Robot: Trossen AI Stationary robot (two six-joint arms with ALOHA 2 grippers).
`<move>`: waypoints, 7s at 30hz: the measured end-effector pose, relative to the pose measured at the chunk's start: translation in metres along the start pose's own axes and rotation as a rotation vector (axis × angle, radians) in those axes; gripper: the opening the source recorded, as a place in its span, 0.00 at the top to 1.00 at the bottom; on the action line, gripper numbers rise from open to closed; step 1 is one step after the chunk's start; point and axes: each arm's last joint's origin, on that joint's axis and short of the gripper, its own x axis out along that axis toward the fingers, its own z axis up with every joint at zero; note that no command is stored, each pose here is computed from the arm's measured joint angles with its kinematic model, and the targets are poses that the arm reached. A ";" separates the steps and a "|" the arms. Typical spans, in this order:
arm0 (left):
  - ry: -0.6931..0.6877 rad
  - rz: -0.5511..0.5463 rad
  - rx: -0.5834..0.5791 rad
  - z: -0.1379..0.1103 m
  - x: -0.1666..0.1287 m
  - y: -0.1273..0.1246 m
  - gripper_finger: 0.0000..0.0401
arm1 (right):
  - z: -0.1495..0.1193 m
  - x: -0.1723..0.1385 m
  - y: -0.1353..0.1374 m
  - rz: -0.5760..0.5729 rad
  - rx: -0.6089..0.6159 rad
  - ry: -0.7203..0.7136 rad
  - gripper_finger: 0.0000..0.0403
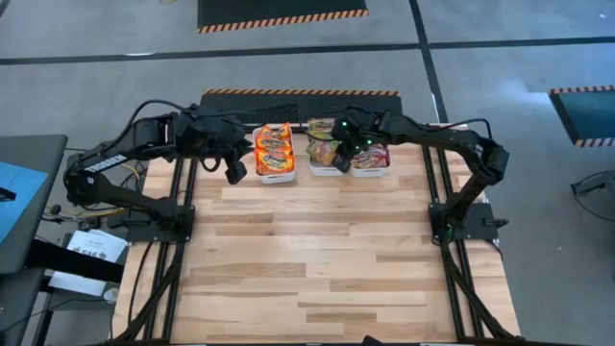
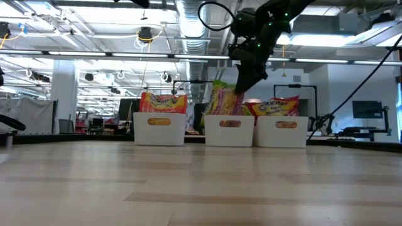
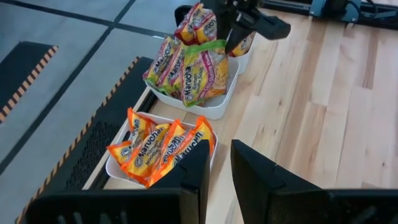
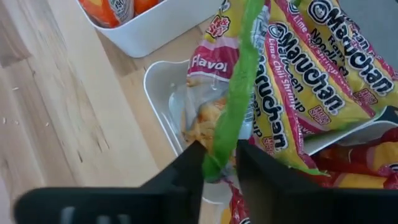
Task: Sort Maruchan noodles
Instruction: Put the green noodle pack into the center white bin
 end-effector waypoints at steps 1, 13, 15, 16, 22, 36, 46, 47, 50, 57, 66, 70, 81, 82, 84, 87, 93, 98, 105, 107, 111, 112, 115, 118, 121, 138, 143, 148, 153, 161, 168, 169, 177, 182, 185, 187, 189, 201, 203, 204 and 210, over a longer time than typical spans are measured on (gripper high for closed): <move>0.006 0.000 0.002 -0.001 0.000 0.000 0.87 | 0.000 0.000 0.000 0.000 0.001 0.001 0.69; 0.022 0.000 0.025 -0.002 0.000 0.000 0.87 | -0.005 -0.017 -0.004 -0.006 0.133 0.086 0.40; 0.022 0.001 0.024 -0.002 0.000 0.000 0.87 | -0.002 -0.023 -0.004 -0.006 0.132 0.095 0.39; 0.022 0.001 0.021 -0.002 0.000 0.000 0.87 | 0.001 -0.026 -0.004 -0.005 0.120 0.085 0.39; 0.022 0.000 0.020 -0.002 0.000 0.000 0.87 | 0.023 -0.037 -0.007 -0.006 0.014 -0.057 0.39; 0.022 -0.002 0.007 -0.002 0.000 0.000 0.87 | 0.055 -0.057 -0.056 -0.014 0.047 -0.352 0.39; 0.040 -0.002 0.020 -0.001 0.007 -0.002 0.87 | 0.089 -0.077 -0.064 0.019 0.049 -0.440 0.39; 0.048 -0.002 0.023 -0.002 0.009 -0.003 0.87 | 0.091 -0.069 -0.065 0.022 0.057 -0.409 0.39; 0.064 -0.002 0.027 -0.002 0.012 -0.004 0.87 | 0.097 -0.051 -0.063 0.040 0.067 -0.297 0.39; 0.109 0.000 0.033 -0.006 0.015 -0.004 0.87 | 0.102 -0.026 -0.048 0.085 0.034 -0.073 0.39; 0.108 0.004 -0.016 -0.006 0.013 -0.004 0.87 | 0.085 0.007 -0.040 0.119 0.022 0.174 0.39; 0.106 0.007 0.009 -0.006 0.013 -0.003 0.87 | 0.083 0.006 -0.036 0.128 0.015 0.195 0.39; 0.104 0.021 0.022 -0.006 0.013 -0.003 0.87 | 0.073 0.022 -0.030 0.112 0.010 0.234 0.39; 0.105 0.021 0.022 -0.006 0.013 -0.003 0.87 | 0.072 0.024 -0.031 0.103 0.011 0.244 0.39; 0.105 0.021 0.022 -0.006 0.013 -0.003 0.87 | 0.069 0.027 -0.031 0.100 0.011 0.258 0.39; 0.105 0.021 0.013 -0.006 0.013 -0.003 0.87 | 0.065 0.030 -0.031 0.100 0.013 0.279 0.39; 0.106 0.021 0.017 -0.006 0.013 -0.003 0.87 | 0.064 0.030 -0.030 0.099 0.012 0.296 0.47; 0.106 0.021 0.015 -0.006 0.013 -0.003 0.87 | 0.059 0.045 -0.026 0.094 0.008 0.349 0.61; 0.127 0.022 0.020 -0.008 0.012 -0.002 0.87 | 0.059 0.048 -0.020 0.089 -0.007 0.365 0.74; 0.126 0.022 0.020 -0.008 0.012 -0.002 0.87 | 0.059 0.046 -0.020 0.085 -0.008 0.368 0.80; 0.126 0.022 0.018 -0.008 0.012 -0.002 0.87 | 0.063 0.041 -0.021 0.068 -0.013 0.362 0.92; 0.126 0.022 0.018 -0.008 0.012 -0.002 0.87 | 0.065 0.039 -0.021 0.062 -0.015 0.355 0.95; 0.126 0.022 0.018 -0.008 0.012 -0.002 0.87 | 0.072 0.030 -0.022 0.039 -0.020 0.328 0.97; 0.126 0.022 0.018 -0.008 0.012 -0.002 0.87 | 0.078 0.017 -0.022 0.028 -0.019 0.314 0.96; 0.128 0.022 0.019 -0.008 0.012 -0.002 0.87 | 0.084 0.006 -0.024 -0.016 -0.014 0.305 0.97; 0.154 0.026 0.003 -0.011 0.012 -0.002 0.87 | 0.097 0.002 0.000 -0.025 0.022 0.203 0.97; 0.154 0.026 0.004 -0.011 0.012 -0.002 0.87 | 0.093 0.010 0.003 -0.051 0.011 0.245 0.97; 0.154 0.025 0.008 -0.011 0.012 -0.002 0.87 | 0.088 0.029 0.000 -0.062 0.023 0.314 0.96; 0.181 0.027 0.015 -0.013 0.012 -0.002 0.87 | 0.083 0.046 0.001 -0.079 0.011 0.374 0.94; 0.191 0.028 0.014 -0.014 0.011 -0.002 0.87 | 0.073 0.053 0.001 -0.096 -0.062 0.487 0.83; 0.191 0.028 0.014 -0.014 0.011 -0.002 0.87 | 0.074 0.054 0.001 -0.089 -0.092 0.481 0.73; 0.191 0.028 0.014 -0.014 0.011 -0.002 0.87 | 0.074 0.054 0.001 -0.088 -0.093 0.481 0.71; 0.187 0.028 0.013 -0.014 0.012 -0.002 0.87 | 0.079 0.038 0.000 -0.088 -0.081 0.481 0.54; 0.187 0.028 0.013 -0.014 0.012 -0.002 0.87 | 0.087 0.012 -0.002 -0.103 -0.003 0.471 0.50; 0.187 0.028 0.012 -0.014 0.012 -0.002 0.87 | 0.088 0.006 0.002 -0.007 0.088 0.452 0.51; 0.187 0.028 0.012 -0.014 0.012 -0.002 0.87 | 0.089 0.000 0.010 0.071 0.107 0.446 0.51; 0.187 0.028 0.012 -0.014 0.012 -0.002 0.87 | 0.089 -0.001 0.017 0.091 0.101 0.444 0.53; 0.187 0.029 0.004 -0.014 0.012 -0.002 0.87 | 0.063 0.035 0.019 0.026 0.100 0.600 0.56; 0.187 0.029 0.004 -0.014 0.012 -0.002 0.87 | 0.059 0.045 0.015 0.020 0.110 0.608 0.56; 0.187 0.029 0.004 -0.014 0.012 -0.002 0.87 | 0.057 0.049 0.013 0.014 0.114 0.607 0.56; 0.187 0.028 0.005 -0.014 0.012 -0.002 0.87 | 0.046 0.068 0.010 -0.019 0.110 0.619 0.56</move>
